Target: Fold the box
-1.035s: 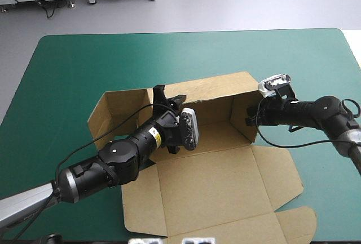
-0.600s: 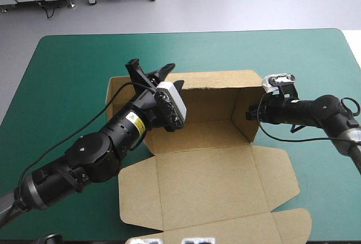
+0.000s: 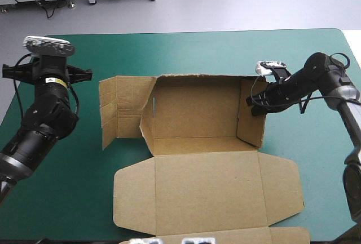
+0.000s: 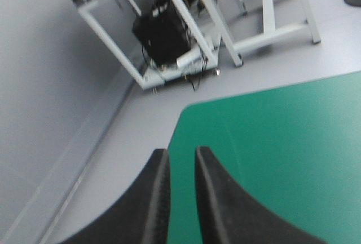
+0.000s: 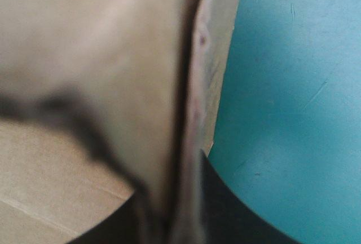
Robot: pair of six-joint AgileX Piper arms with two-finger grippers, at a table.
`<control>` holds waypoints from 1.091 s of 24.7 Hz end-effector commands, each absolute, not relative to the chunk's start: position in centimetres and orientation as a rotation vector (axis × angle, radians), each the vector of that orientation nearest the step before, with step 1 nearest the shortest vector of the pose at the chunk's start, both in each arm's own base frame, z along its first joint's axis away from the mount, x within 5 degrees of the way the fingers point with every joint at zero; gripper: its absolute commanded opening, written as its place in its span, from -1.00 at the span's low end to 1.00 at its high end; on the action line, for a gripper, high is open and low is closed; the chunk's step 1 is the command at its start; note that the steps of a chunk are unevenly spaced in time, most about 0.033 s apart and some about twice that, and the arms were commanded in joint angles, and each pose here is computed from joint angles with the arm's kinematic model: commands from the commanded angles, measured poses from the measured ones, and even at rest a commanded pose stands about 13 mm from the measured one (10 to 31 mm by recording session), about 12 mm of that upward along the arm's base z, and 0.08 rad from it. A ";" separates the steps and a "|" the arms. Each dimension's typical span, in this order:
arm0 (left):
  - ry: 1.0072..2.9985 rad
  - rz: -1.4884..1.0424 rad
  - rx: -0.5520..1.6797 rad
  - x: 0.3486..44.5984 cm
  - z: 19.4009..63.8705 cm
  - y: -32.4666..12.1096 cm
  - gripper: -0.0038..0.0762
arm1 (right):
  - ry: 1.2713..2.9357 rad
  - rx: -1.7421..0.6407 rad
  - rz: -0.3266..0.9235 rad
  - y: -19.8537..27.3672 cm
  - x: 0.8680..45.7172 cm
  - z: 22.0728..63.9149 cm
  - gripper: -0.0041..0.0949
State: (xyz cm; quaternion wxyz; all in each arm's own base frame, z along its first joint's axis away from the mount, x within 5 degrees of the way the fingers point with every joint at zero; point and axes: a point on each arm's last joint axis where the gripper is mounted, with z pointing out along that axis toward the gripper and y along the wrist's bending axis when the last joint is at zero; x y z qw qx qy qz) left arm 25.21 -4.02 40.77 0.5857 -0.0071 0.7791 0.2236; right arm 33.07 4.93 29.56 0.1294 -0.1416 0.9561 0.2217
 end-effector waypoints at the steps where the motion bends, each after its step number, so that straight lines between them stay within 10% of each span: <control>1: 1.875 0.423 -0.156 24.9 41.4 -1.4 -0.72 | 2.778 -0.408 0.706 5.4 35.3 30.1 -0.92; 10: 2.199 0.298 -0.122 24.9 38.3 -0.9 -0.81 | 2.729 -0.445 0.626 5.2 41.3 25.4 -0.85; 18: 2.238 0.333 -0.083 25.5 37.6 -1.0 -0.85 | 2.636 -0.494 0.562 5.1 42.2 28.7 -0.22; 27: 2.263 0.362 -0.061 26.2 36.9 -1.0 -0.85 | 2.520 -0.502 0.485 4.9 42.6 35.5 -0.18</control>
